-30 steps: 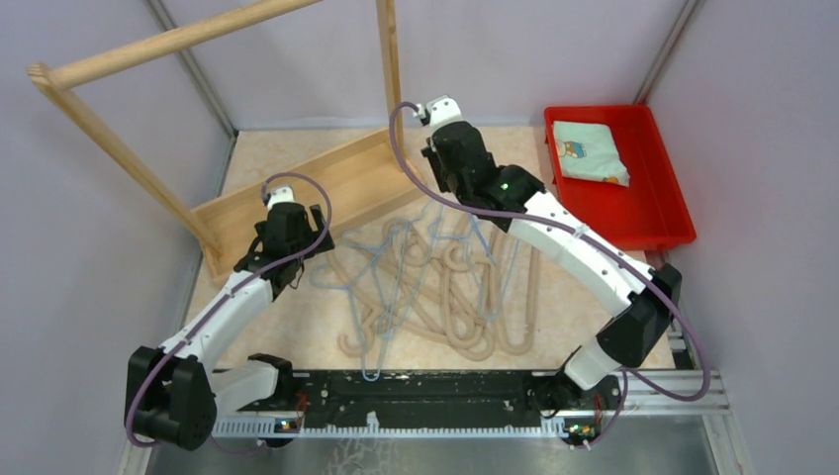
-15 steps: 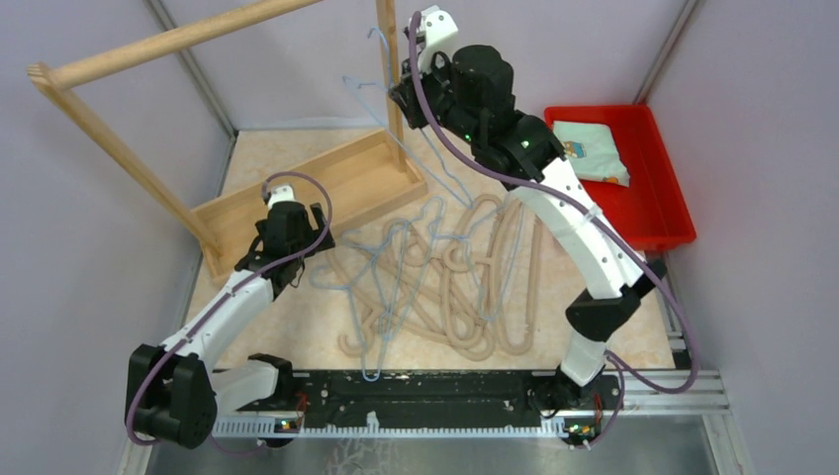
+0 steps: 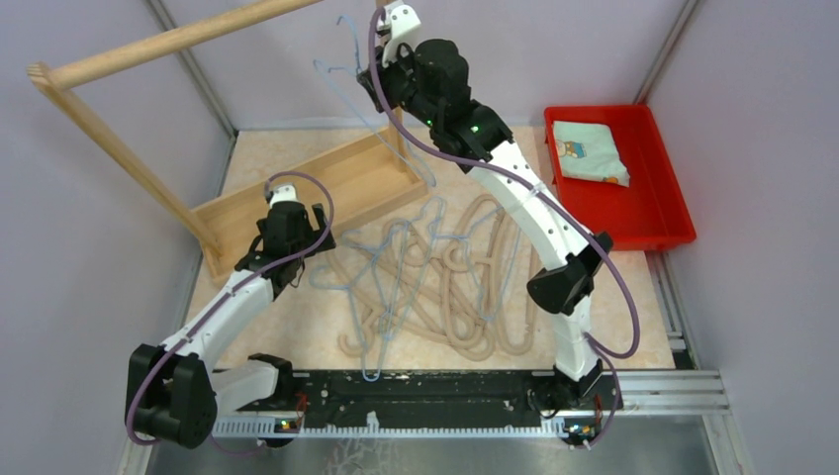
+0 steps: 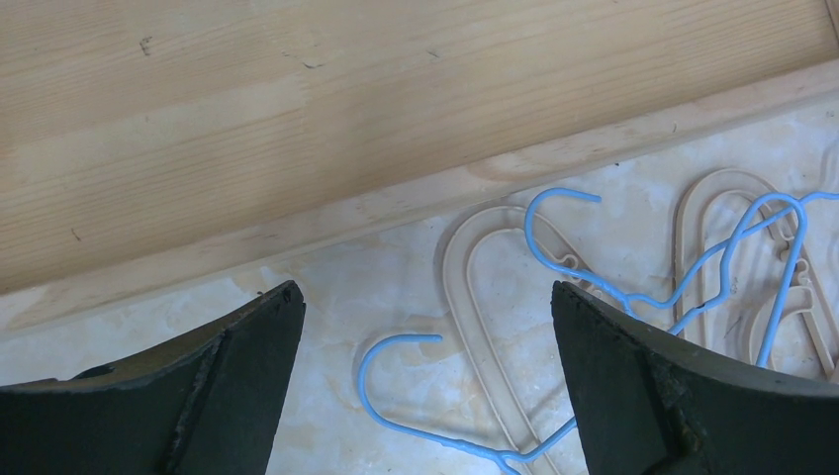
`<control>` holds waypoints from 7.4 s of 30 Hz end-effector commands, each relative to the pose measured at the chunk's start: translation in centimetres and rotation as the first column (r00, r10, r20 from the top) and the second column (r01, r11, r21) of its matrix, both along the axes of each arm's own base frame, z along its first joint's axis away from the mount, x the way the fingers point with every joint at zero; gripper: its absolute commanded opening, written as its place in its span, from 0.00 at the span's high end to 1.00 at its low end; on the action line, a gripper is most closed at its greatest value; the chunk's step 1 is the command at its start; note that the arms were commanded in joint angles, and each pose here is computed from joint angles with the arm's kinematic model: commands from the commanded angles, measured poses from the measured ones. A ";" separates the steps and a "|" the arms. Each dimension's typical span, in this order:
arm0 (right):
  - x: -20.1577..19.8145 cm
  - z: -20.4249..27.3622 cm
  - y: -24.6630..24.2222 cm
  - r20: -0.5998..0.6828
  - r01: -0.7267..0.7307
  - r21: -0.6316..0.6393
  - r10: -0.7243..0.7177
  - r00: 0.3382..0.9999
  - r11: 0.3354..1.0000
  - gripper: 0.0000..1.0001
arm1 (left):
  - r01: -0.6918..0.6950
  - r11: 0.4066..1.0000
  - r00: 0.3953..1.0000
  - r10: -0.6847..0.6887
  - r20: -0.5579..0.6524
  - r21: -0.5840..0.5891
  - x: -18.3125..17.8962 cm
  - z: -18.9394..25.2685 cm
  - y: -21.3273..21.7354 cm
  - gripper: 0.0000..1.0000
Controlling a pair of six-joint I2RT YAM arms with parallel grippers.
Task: Organize the hangers
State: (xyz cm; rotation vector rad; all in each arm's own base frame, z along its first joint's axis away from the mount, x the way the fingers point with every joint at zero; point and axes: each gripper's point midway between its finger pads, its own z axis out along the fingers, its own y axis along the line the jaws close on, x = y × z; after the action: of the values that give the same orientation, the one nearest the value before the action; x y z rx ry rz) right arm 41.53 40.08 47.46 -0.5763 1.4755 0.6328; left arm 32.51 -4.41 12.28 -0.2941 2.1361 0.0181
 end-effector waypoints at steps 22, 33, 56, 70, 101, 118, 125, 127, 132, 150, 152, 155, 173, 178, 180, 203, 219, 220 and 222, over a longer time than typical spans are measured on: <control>4.9 8.7 0.4 0.307 0.061 0.347 -0.175 0.935 0.936 1.00 | 0.044 0.998 0.999 -0.043 0.027 -0.041 1.7 2.2 -1.3 0.00; 6.9 7.6 0.8 0.308 0.105 0.391 -0.238 0.921 0.914 0.91 | 0.037 0.999 0.999 -0.037 -0.010 -0.013 -0.2 1.3 -0.5 0.00; 7.2 8.8 -1.8 0.292 0.127 0.401 -0.258 0.921 0.907 0.27 | 0.031 0.999 0.999 -0.032 -0.030 -0.037 0.7 0.2 -1.0 0.00; 0.6 9.7 -7.6 0.278 0.145 0.296 -0.230 0.933 0.944 0.07 | 0.022 0.999 0.999 -0.024 -0.038 -0.049 2.5 -1.4 -1.6 0.00; -18.2 -38.7 -19.8 -0.688 0.051 -0.480 -0.412 0.598 0.876 0.43 | 0.024 0.995 0.991 -0.036 -0.127 -0.099 2.5 -3.9 -2.8 0.00; -19.0 -43.0 -20.5 -0.706 0.031 -0.538 -0.471 0.528 0.842 0.52 | -0.005 0.996 0.990 -0.007 -0.138 -0.084 0.4 -4.5 -1.7 0.00; -19.6 -42.6 -20.9 -0.710 0.026 -0.549 -0.482 0.514 0.836 0.66 | -0.004 0.997 0.989 -0.008 -0.147 -0.082 0.6 -4.6 -1.8 0.00; -19.9 -42.6 -21.0 -0.712 0.031 -0.547 -0.484 0.508 0.837 0.67 | -0.003 0.996 0.989 -0.009 -0.149 -0.084 0.8 -4.7 -1.9 0.00; -21.3 -43.2 -21.9 -0.725 0.043 -0.538 -0.488 0.486 0.842 0.68 | 0.003 0.997 0.986 -0.017 -0.167 -0.082 1.0 -5.0 -2.1 0.00; -19.6 -34.1 -23.5 -0.614 0.107 -0.581 -0.521 0.593 0.807 1.00 | 0.000 0.996 0.989 -0.013 -0.151 -0.084 3.1 -4.2 -2.5 0.00; -19.1 -32.4 -25.1 -0.551 0.156 -0.627 -0.576 0.604 0.763 1.00 | -0.001 0.996 0.990 -0.012 -0.142 -0.087 3.3 -4.1 -2.6 0.00; -18.8 -30.8 -26.9 -0.485 0.218 -0.660 -0.629 0.607 0.719 1.00 | 0.000 0.996 0.991 -0.013 -0.135 -0.091 3.6 -3.9 -2.7 0.00; -17.5 -22.2 -22.8 -0.542 0.189 -0.475 -0.456 0.706 0.859 1.00 | 0.018 0.996 0.994 -0.028 -0.104 -0.092 3.4 -3.3 -2.7 0.00; -19.6 -19.0 -17.6 -0.668 -0.089 -0.338 -0.173 0.724 0.937 1.00 | 0.008 0.995 0.996 -0.018 -0.093 -0.099 3.2 -3.1 -2.6 0.00; -20.3 -17.5 -16.1 -0.692 -0.162 -0.269 -0.074 0.718 0.950 1.00 | 0.000 0.994 0.996 -0.010 -0.092 -0.107 2.9 -3.2 -2.5 0.00; -23.1 -9.7 -7.9 -0.686 -0.556 0.085 0.453 0.569 0.827 1.00 | -0.011 0.993 1.000 0.008 -0.025 -0.121 1.5 -1.5 -1.8 0.00; -17.3 3.4 0.7 -0.277 -0.739 0.399 0.839 0.468 0.543 1.00 | -0.017 0.995 1.000 0.017 -0.001 -0.098 1.6 -0.2 -1.4 0.00; -17.2 3.6 0.9 -0.266 -0.744 0.415 0.852 0.451 0.523 1.00 | -0.018 0.995 1.000 0.018 -0.001 -0.093 1.5 -0.2 -1.3 0.00; -16.9 4.3 1.2 -0.228 -0.757 0.435 0.873 0.431 0.487 1.00 | -0.020 0.996 1.000 0.020 -0.001 -0.082 1.4 -0.2 -1.1 0.00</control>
State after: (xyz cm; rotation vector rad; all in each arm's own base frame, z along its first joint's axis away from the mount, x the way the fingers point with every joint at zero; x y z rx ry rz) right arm 25.44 41.28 46.54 -0.9213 1.6894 1.7330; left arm 33.69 -6.18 10.78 -0.3654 2.1758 -0.0866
